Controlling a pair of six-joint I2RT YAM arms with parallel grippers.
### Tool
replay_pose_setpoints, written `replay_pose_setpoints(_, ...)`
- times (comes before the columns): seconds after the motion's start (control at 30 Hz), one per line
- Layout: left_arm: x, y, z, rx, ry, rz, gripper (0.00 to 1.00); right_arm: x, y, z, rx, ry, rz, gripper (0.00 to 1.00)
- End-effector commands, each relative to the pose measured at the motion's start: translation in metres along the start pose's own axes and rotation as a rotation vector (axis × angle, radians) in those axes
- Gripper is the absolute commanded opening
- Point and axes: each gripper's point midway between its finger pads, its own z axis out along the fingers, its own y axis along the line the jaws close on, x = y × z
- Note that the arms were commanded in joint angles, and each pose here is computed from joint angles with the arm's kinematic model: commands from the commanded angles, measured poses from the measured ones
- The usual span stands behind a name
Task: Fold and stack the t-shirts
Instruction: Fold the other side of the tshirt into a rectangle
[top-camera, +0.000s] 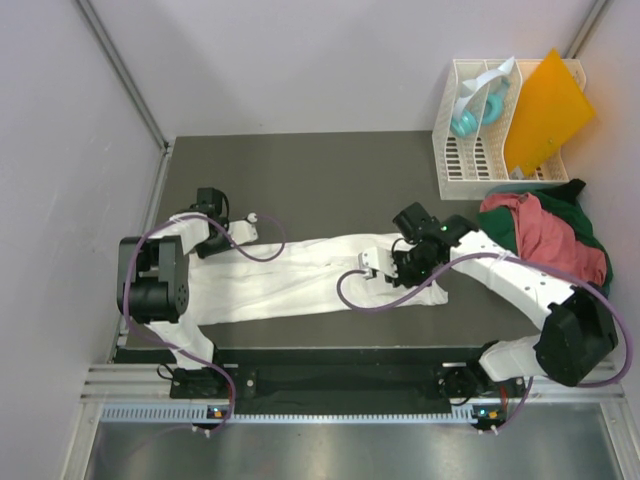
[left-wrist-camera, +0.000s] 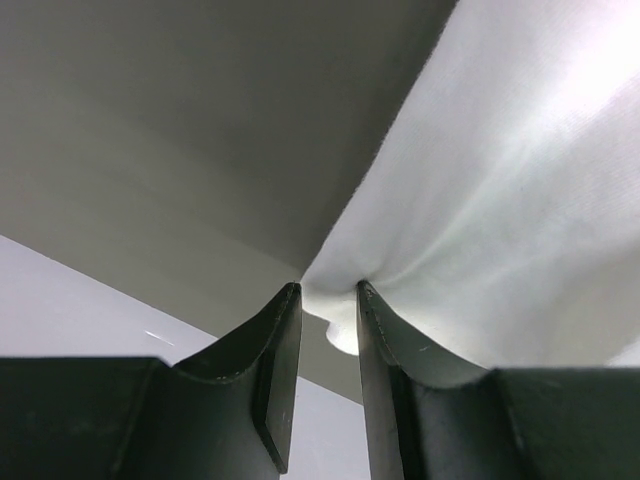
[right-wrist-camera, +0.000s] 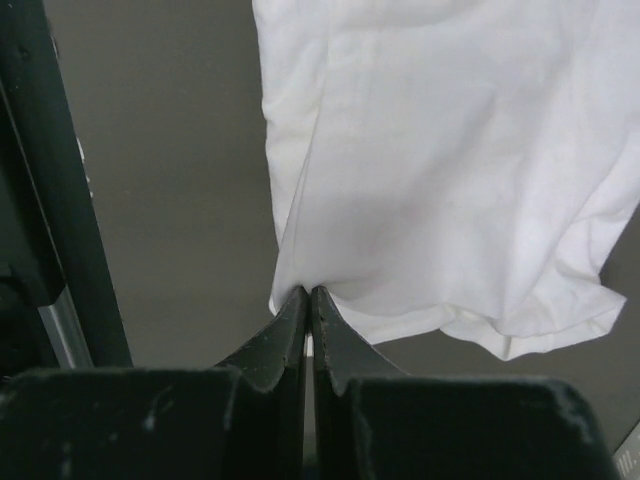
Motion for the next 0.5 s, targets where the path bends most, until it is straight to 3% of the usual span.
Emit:
replay_pose_setpoints(0.0, -0.006, 0.017, -0.002, -0.04, -0.028, -0.001, 0.34, -0.035, 0.002, -0.03, -0.014, -0.103, -0.036, 0.0)
replay_pose_setpoints(0.17, -0.008, 0.017, 0.0, -0.036, -0.032, 0.003, 0.34, -0.038, -0.003, -0.039, 0.017, -0.092, -0.079, 0.0)
replay_pose_setpoints(0.47, -0.007, 0.017, 0.001, -0.038, -0.038, 0.007, 0.34, -0.006, 0.04, 0.003, -0.087, 0.036, -0.148, 0.01)
